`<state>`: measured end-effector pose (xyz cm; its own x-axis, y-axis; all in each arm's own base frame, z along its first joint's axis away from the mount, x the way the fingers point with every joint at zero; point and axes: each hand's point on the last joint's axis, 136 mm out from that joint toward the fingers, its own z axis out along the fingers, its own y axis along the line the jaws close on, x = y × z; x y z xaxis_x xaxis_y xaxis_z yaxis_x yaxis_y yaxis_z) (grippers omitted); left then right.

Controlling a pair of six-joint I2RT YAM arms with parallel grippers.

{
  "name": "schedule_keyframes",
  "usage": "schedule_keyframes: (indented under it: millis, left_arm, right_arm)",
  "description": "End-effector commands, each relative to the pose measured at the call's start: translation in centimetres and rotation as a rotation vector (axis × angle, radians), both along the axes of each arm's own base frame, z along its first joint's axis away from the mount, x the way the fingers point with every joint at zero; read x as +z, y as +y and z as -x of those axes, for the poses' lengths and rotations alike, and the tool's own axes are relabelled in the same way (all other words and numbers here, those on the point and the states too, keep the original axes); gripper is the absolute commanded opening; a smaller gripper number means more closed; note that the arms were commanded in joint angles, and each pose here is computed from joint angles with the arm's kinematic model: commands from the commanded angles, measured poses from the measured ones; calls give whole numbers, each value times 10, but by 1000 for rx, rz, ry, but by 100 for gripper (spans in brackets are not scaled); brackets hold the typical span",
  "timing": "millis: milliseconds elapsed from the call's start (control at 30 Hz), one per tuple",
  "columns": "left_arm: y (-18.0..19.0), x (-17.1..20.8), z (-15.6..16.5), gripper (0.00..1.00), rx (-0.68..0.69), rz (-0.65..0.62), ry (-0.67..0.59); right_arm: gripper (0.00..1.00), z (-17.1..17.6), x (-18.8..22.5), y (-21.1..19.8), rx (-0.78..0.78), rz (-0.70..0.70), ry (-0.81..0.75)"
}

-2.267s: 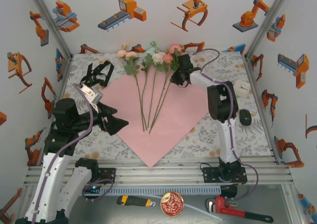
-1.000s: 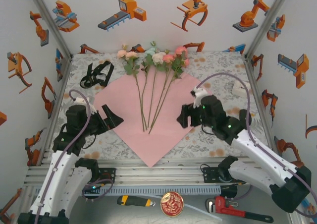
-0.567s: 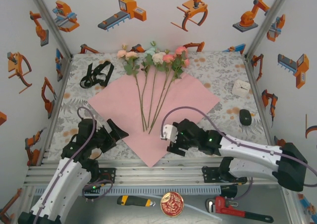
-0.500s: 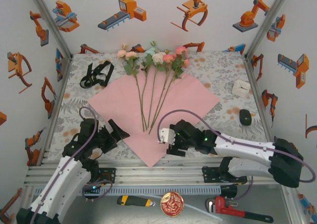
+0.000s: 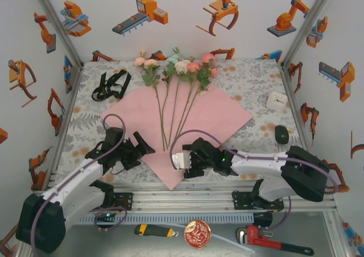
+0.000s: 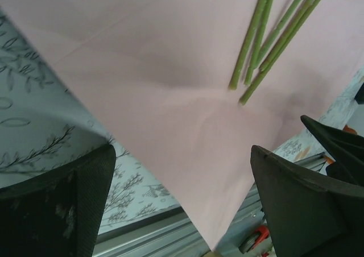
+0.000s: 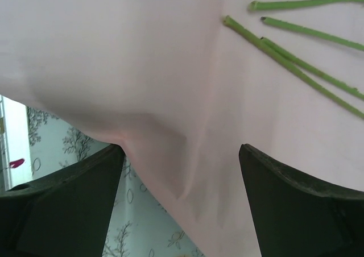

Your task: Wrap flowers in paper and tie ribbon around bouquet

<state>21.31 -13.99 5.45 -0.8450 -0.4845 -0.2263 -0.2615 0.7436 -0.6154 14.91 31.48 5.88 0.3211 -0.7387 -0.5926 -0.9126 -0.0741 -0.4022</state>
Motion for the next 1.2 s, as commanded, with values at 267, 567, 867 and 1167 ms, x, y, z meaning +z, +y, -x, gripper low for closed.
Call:
schedule_keyframes:
  millis: [267, 567, 867, 1167]
  left_arm:
    - [-8, 12, -20, 91, 47, 1, -37]
    - [-37, 47, -31, 82, 52, 215, -58]
    - [-29, 49, -35, 74, 109, 187, -51]
    - [-28, 47, -37, 72, 87, 145, -47]
  right_arm:
    - [78, 20, 8, -4, 89, -54, 54]
    - [98, 29, 23, -8, 114, -95, 65]
    - [95, 19, 31, 12, 102, -198, 29]
    - [76, -1, 53, 9, 14, -290, 97]
